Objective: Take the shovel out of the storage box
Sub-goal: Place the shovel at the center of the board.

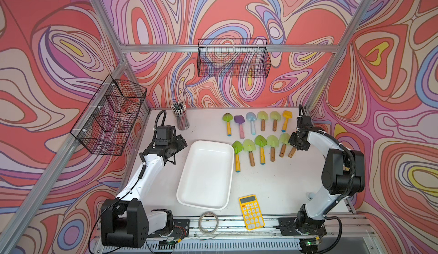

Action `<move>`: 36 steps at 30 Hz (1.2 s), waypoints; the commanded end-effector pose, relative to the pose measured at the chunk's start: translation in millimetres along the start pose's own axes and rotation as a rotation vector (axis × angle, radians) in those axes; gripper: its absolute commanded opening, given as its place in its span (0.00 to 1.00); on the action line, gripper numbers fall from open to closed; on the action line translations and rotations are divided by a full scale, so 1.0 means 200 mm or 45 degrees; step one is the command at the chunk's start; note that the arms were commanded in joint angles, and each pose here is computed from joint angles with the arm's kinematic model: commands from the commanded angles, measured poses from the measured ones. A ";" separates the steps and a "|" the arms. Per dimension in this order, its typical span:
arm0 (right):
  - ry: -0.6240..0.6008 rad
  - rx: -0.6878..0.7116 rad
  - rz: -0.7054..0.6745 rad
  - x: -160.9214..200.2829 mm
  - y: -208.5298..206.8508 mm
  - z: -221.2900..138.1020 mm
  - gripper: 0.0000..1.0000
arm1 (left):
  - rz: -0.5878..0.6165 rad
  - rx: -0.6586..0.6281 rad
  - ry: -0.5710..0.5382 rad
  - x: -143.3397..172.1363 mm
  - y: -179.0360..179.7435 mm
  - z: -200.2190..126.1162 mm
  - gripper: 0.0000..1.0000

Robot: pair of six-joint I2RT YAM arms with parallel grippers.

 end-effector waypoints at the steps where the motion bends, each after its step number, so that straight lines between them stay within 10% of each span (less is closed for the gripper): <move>1: 0.003 0.144 -0.021 -0.04 -0.04 0.03 0.20 | -0.028 0.036 0.009 0.02 0.01 0.01 0.68; 36: 0.167 0.209 -0.009 -0.08 0.00 0.37 0.30 | -0.039 0.007 0.010 0.03 0.06 0.04 0.81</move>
Point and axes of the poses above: each gripper's point midway between its finger pads, its own z axis out along the fingers, its own y axis along the line the jaws close on, x = y × z, the point moved 9 cm from there along -z, back along the fingers, and after that the axes turned 10 degrees about -z, right-handed, at the moved point
